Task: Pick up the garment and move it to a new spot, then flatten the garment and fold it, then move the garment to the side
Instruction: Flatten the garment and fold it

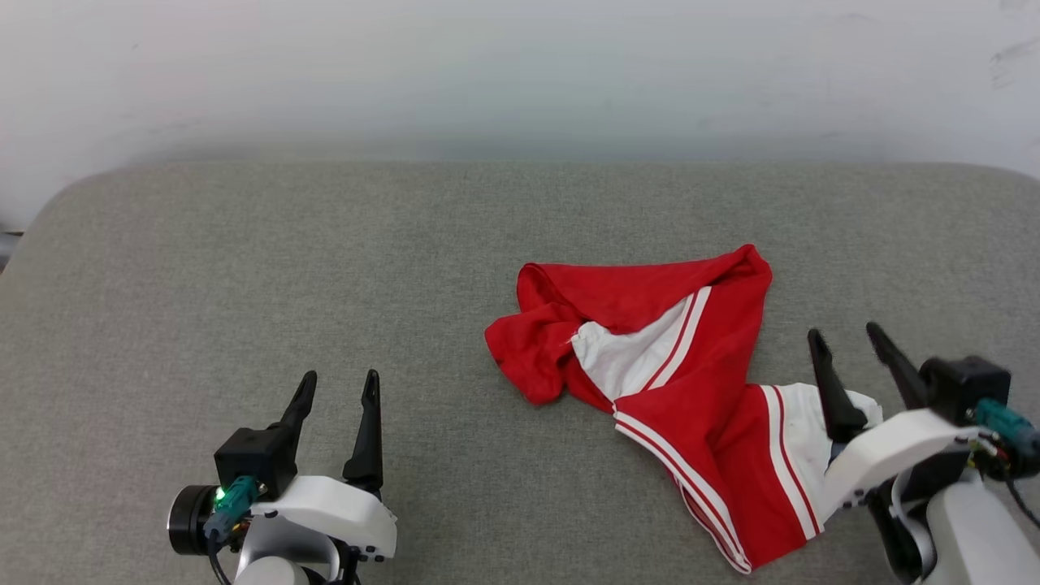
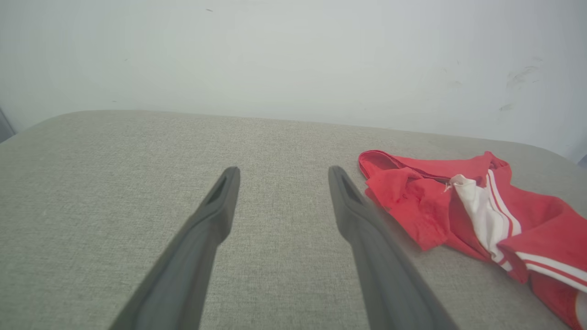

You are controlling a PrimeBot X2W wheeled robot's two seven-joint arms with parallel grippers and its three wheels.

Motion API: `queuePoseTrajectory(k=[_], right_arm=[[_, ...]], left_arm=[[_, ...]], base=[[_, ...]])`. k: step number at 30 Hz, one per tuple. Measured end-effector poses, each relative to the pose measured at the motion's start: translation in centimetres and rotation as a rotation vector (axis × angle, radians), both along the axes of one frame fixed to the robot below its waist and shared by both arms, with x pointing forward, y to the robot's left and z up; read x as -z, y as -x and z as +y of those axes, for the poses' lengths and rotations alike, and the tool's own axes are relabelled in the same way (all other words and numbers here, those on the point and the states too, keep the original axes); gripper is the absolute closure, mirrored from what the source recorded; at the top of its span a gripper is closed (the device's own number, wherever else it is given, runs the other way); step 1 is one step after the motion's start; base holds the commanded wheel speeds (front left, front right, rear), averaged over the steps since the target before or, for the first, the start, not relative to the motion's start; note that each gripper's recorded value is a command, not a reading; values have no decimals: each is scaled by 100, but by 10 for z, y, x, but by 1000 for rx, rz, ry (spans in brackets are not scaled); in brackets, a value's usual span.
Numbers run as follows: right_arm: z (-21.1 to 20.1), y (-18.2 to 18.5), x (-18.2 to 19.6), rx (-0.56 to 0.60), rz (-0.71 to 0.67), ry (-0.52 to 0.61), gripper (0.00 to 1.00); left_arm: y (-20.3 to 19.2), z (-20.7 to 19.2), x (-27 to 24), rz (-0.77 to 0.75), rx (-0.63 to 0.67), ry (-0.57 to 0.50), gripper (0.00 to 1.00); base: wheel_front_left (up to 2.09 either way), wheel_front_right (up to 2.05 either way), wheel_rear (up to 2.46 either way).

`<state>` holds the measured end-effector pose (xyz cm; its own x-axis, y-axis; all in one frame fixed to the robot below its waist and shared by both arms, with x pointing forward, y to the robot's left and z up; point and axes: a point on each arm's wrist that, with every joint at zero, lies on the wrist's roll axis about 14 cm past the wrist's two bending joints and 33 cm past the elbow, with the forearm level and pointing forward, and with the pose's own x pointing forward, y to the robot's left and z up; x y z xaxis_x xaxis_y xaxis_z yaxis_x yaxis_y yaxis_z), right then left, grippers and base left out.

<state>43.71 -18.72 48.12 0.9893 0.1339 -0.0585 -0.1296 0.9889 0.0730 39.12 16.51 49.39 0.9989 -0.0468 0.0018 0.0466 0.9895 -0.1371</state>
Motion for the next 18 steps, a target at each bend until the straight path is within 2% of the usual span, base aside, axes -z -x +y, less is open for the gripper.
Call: queuePoseTrajectory(k=[8, 12, 18], right_arm=[[12, 44, -28, 27, -41, -5, 0], [11, 62, -38, 44, -44, -17, 0], [8, 74, -40, 62, -26, -48, 0]], left_arm=[[-7, -16, -3, 28, 61, -27, 0], [-20, -45, -9, 53, 168, -27, 0], [-38, -99, -7, 185, 368, -2, 0]], base=[[0, 0, 0], [0, 0, 0], [0, 0, 0]])
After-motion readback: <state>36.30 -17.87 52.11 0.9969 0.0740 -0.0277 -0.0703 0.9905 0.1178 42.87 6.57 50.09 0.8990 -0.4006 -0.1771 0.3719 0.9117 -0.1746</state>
